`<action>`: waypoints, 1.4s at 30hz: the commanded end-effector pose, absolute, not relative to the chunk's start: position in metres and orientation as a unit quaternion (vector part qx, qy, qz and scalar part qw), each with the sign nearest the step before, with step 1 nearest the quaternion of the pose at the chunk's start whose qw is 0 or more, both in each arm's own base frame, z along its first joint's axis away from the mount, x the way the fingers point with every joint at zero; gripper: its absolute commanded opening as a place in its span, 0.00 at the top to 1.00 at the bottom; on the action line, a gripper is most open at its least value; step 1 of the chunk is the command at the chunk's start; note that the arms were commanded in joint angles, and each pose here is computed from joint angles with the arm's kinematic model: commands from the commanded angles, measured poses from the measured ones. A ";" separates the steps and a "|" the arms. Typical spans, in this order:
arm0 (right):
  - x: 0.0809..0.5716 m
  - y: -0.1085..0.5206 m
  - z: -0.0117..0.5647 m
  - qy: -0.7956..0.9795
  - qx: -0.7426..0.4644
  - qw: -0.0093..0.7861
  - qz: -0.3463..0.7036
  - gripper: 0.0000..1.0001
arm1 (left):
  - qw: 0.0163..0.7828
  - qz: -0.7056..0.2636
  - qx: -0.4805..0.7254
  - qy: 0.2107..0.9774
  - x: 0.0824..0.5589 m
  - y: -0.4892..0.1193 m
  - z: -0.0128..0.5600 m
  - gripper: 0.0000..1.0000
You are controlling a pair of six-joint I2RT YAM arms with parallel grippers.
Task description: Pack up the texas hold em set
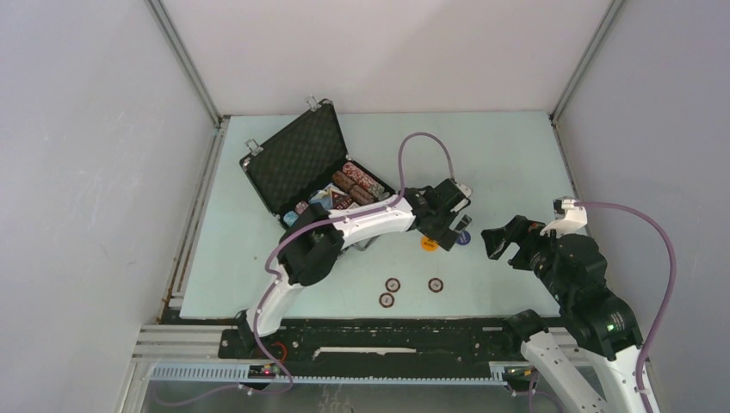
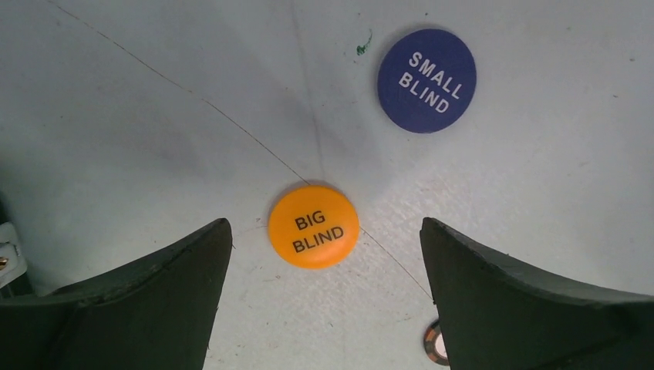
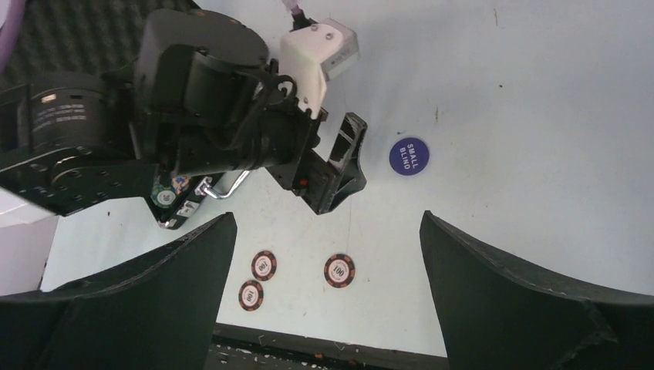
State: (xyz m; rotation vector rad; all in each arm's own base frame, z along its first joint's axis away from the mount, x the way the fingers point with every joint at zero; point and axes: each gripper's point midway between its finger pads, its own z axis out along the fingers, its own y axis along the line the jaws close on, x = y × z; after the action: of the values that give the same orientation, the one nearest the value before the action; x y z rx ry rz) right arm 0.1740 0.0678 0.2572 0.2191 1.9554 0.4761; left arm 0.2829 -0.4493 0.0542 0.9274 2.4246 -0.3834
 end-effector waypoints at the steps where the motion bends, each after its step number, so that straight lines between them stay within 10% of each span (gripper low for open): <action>1: 0.175 0.068 0.266 0.810 0.090 0.543 0.202 0.01 | 0.251 -0.113 0.345 0.897 0.287 -0.448 0.054 0.04; 42: 0.176 0.069 0.266 0.809 0.087 0.544 0.204 0.00 | 0.259 -0.090 0.351 0.895 0.281 -0.441 0.077 0.53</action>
State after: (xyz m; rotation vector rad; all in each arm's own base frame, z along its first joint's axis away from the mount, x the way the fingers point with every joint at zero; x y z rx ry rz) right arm 0.1739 0.0684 0.2572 0.2169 1.9558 0.4794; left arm 0.2748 -0.4439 0.0225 0.9882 2.5120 -0.2247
